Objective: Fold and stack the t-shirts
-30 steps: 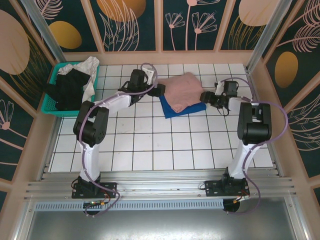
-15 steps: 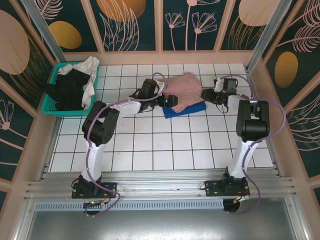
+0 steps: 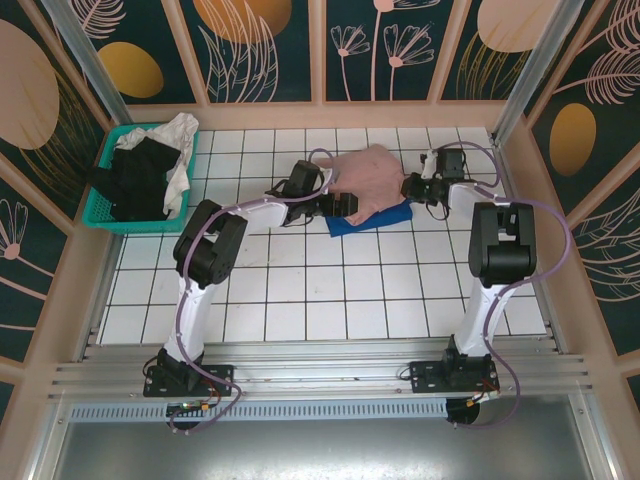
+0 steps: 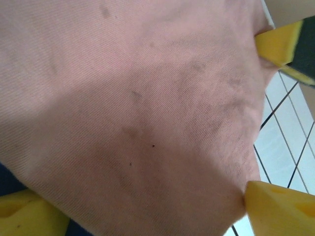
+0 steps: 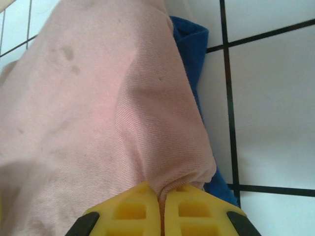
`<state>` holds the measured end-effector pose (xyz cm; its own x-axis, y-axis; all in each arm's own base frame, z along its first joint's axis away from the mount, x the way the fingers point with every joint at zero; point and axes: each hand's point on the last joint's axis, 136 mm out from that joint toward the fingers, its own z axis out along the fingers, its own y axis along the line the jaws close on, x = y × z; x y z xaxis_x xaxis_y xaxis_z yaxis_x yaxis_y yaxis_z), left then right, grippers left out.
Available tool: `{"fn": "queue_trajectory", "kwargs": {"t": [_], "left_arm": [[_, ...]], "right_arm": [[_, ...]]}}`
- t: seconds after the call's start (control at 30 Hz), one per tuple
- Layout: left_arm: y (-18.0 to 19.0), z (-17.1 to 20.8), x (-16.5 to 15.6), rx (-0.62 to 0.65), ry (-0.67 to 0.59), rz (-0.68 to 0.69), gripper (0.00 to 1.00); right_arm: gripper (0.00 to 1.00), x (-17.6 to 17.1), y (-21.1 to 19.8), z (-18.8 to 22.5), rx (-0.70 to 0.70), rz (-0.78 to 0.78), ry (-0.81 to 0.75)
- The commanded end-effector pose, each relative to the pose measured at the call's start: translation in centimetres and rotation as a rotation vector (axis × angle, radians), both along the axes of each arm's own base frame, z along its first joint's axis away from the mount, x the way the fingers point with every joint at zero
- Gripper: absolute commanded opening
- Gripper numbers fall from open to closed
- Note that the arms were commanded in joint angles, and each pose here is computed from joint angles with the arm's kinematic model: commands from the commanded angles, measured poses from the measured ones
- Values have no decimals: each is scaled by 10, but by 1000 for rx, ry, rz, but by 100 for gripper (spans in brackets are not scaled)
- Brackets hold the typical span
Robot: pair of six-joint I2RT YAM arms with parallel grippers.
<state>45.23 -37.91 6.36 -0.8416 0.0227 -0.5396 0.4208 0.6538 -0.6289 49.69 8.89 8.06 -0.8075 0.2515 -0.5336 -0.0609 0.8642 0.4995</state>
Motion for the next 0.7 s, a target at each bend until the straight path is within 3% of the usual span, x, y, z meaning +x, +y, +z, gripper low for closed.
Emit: {"fn": "queue_trajectory", "kwargs": {"t": [0.0,0.2,0.27,0.43,0.67], "left_arm": [[-7,-2,3,0,21,-3,80],[-14,17,5,-33,9,-21,35],[-11,29,6,-34,-11,-18,25],[10,40,12,-35,-12,17,19],[28,40,13,-52,5,52,17]], "right_arm": [[4,2,6,44,16,-23,-54],[2,0,7,68,35,-42,-80],[2,-2,3,71,26,-63,-72],[1,-13,3,78,52,-83,-51],[1,-36,3,68,74,-108,-11]]}}
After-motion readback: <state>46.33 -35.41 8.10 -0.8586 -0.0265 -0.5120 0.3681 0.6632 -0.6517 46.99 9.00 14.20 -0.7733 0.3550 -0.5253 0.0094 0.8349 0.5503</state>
